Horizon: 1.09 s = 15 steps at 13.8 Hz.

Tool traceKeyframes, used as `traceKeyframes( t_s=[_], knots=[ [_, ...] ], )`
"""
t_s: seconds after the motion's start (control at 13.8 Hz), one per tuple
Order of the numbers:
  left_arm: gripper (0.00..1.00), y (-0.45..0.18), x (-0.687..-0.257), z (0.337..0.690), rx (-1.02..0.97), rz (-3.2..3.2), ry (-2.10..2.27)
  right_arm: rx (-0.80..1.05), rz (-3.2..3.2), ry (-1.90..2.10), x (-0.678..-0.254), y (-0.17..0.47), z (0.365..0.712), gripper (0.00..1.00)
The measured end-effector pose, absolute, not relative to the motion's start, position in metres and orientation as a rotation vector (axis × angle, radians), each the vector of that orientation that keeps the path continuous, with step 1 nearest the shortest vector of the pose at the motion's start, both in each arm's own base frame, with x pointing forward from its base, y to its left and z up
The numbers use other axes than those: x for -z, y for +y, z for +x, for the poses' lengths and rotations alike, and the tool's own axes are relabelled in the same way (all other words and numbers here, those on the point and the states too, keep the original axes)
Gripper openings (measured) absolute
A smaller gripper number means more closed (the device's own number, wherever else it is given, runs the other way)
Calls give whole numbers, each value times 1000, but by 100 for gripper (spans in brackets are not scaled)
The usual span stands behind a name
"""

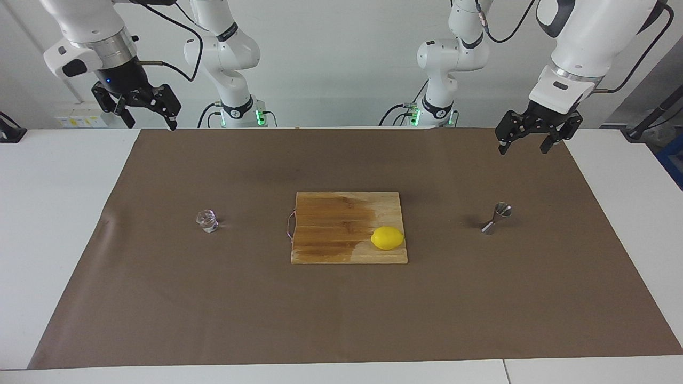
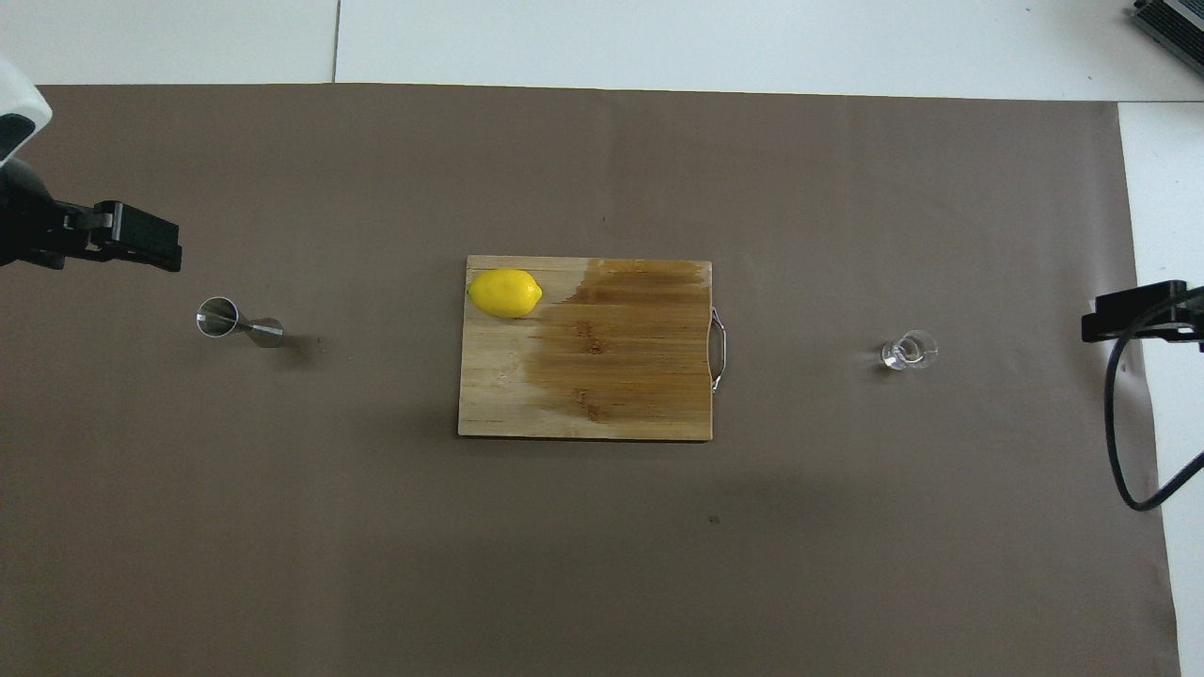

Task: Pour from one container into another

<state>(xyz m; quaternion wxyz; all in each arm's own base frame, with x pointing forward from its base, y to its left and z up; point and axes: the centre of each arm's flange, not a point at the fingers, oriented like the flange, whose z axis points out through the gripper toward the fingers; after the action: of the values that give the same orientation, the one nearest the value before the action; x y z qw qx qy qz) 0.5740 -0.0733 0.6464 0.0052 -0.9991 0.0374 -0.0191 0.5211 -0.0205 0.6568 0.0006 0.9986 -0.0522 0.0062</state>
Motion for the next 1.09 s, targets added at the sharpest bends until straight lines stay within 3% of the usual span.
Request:
traceKeyframes(
  t_s=[0.65, 1.09],
  knots=[
    [100, -63, -634, 575, 12, -3165, 73, -19, 3136, -164, -657, -20, 521, 100],
    [100, 12, -605, 570, -52, -3347, -239, -19, 3136, -164, -657, -20, 521, 100]
  ],
)
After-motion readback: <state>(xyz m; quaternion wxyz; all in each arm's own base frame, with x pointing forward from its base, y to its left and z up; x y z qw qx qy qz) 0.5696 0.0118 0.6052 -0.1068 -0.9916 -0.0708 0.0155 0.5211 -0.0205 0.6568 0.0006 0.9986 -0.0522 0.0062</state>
